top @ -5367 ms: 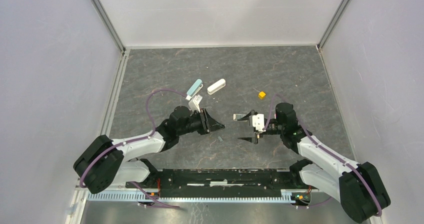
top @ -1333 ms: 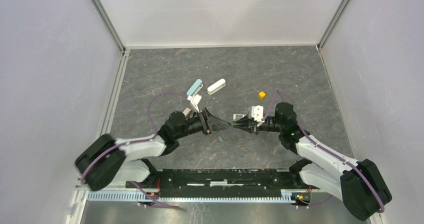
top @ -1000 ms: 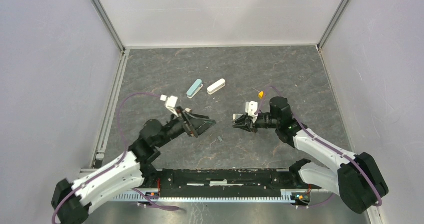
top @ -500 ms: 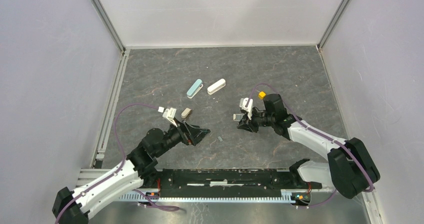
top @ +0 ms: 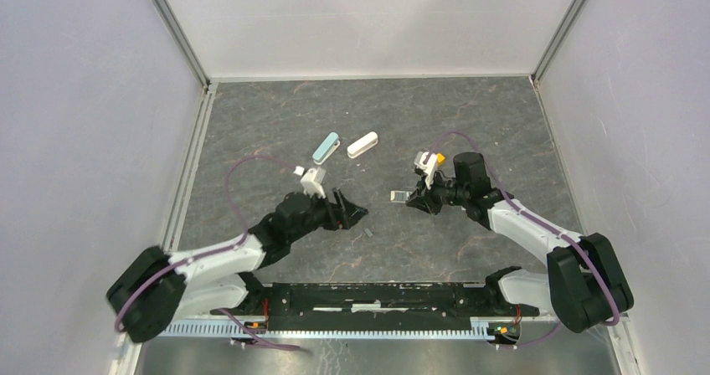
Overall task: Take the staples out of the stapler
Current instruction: Adjust the staple box at the center of the board.
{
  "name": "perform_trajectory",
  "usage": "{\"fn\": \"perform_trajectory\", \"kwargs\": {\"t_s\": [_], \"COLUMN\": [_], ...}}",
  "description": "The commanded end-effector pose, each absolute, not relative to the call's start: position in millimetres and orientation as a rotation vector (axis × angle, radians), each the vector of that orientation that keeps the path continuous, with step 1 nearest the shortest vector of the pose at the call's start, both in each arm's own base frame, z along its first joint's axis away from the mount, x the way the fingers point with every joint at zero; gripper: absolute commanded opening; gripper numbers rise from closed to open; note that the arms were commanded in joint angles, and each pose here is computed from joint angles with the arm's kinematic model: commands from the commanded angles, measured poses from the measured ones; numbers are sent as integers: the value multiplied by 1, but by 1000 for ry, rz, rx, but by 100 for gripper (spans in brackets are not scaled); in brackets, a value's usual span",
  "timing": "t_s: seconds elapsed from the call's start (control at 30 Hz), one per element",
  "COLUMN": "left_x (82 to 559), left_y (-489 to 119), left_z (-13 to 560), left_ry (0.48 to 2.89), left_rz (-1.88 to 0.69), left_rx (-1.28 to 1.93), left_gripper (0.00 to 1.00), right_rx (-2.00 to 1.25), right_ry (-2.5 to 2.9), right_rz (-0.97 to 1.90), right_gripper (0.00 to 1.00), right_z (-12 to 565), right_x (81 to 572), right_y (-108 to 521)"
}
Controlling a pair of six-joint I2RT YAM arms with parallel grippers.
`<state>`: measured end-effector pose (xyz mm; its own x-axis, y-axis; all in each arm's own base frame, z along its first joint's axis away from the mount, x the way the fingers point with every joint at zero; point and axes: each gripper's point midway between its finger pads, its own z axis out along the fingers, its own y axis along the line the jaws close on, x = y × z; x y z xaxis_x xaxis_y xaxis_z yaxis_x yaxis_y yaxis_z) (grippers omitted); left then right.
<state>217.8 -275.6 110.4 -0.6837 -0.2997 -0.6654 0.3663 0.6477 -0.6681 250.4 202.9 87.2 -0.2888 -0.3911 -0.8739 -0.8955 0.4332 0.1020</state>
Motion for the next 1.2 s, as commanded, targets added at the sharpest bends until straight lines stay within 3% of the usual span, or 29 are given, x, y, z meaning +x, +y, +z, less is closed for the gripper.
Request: {"fn": "perform_trajectory", "kwargs": {"t_s": [0.0,0.57,0.9,1.17], "left_x": [255,330,342,337], "left_y": [-309,-372,-396,-395], "left_z": [142,92,61,44], "left_ry": [1950,2057,2142,2183], "left_rz": [-1068,-1188,-1249,-1253], "left_rx": [128,84,88,88], "left_gripper": [78,59,40,37], "right_rx": [-1031,-950,-958,-960], "right_ry": [1804,1855,1861,1878], "right_rz": [756,809,795,783], "right_gripper": [15,15,15,15], "right_z": [116,116,116,112], "right_x": [271,277,279,280], "right_y": [203,196,194,192]}}
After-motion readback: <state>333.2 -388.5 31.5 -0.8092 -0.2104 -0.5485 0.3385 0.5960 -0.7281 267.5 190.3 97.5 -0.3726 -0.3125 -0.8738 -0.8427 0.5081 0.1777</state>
